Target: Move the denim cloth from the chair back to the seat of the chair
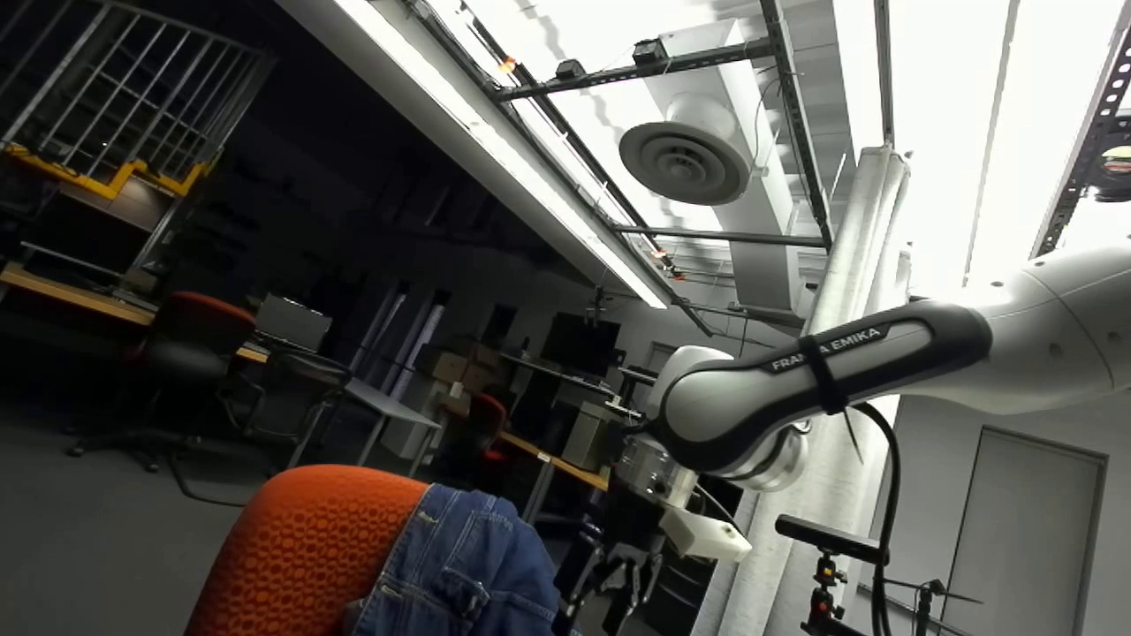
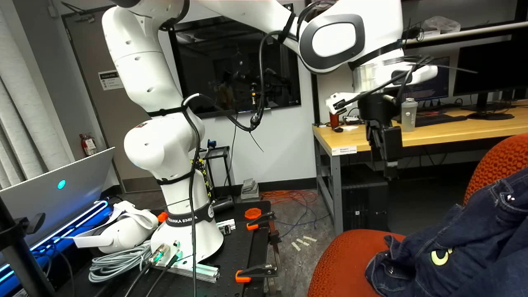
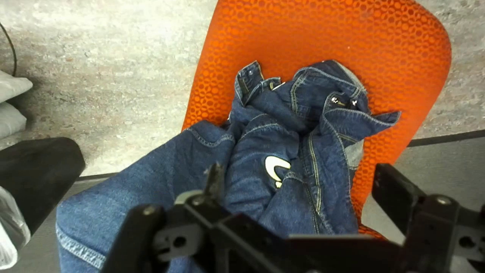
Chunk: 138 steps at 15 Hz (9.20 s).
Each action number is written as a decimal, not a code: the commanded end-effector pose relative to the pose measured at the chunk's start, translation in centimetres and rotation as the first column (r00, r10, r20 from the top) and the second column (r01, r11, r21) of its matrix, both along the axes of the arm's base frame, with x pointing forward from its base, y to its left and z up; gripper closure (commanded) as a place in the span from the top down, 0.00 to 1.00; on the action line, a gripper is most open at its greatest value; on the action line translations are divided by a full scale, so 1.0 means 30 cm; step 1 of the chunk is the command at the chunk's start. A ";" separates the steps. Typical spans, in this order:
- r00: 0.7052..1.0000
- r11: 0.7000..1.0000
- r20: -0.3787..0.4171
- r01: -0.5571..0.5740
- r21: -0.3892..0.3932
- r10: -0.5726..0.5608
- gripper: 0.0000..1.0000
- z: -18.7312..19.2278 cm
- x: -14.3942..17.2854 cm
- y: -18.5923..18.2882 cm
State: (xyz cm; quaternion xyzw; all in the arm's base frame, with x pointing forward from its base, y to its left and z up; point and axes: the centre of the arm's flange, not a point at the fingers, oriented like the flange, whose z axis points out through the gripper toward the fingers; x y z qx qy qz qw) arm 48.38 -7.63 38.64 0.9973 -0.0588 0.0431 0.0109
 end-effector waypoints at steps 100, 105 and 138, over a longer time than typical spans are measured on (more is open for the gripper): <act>0.582 0.550 0.133 -0.807 0.213 0.802 0.03 -0.465 0.237 0.822; 0.729 0.734 0.190 -0.677 0.058 0.658 0.03 -0.401 0.431 0.619; 0.913 0.955 0.282 -0.292 -0.055 0.295 1.00 -0.129 0.152 0.237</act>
